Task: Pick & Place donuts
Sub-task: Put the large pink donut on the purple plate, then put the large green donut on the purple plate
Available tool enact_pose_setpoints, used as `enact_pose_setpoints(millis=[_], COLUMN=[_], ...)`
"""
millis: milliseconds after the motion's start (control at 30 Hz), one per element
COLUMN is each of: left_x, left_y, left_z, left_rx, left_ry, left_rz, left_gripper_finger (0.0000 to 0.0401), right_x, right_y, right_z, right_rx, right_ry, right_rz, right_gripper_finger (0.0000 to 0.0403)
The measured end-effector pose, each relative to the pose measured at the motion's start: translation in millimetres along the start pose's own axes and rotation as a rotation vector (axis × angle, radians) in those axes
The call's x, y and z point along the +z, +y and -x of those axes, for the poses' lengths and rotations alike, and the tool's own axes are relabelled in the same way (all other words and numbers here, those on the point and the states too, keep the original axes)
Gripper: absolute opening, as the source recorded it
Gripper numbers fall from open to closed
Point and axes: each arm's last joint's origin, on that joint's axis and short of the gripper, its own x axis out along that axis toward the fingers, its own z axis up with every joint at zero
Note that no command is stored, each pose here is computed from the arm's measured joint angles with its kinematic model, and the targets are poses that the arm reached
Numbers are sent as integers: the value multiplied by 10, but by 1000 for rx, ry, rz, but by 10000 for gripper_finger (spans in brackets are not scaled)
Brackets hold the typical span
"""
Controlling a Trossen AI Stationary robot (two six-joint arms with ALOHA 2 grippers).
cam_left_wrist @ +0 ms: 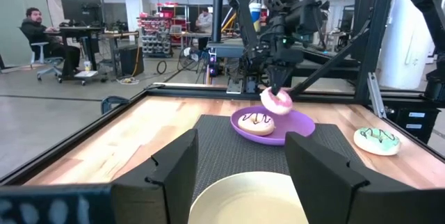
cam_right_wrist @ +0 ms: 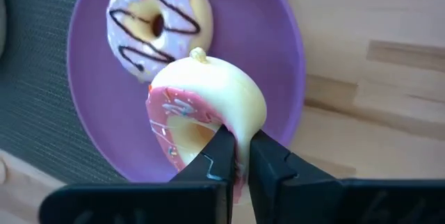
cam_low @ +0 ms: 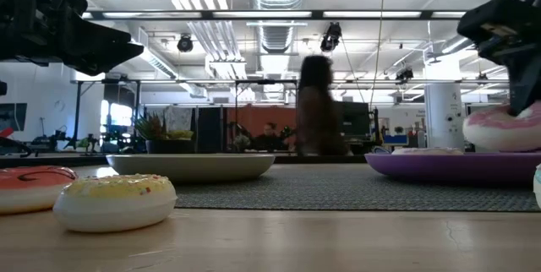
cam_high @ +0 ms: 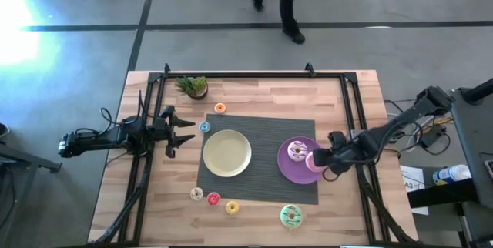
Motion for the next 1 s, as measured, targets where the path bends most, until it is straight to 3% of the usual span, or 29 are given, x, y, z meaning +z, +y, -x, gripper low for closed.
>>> enact_pose_setpoints(millis=[167, 333, 467, 600, 733, 833, 1000], left_x=[0, 1, 0, 1, 1, 0, -1], left_y=[0, 0, 0, 0, 0, 0, 0], left_z=[0, 0, 0, 0, 0, 0, -1], left_rx=[0, 0, 0, 0, 0, 0, 0], left_ry=[0, 0, 0, 0, 0, 0, 1], left_rz=[0, 0, 0, 0, 0, 0, 0], left_gripper_finger=[190, 190, 190, 190, 190, 190, 190], right_x=[54, 40, 55, 94, 56, -36, -254], right_y=[-19, -43, -28, 11, 171, 446, 739], right_z=[-117, -191, -74, 48, 157, 220, -23], right_rx=[-33, -82, -134, -170, -56, 124, 230], right_ry=[11, 171, 177, 119, 163, 181, 327], right_rz=[-6, -29, 76, 183, 398, 676, 1116], right_gripper_finger=[81, 159, 192, 198, 199, 198, 204])
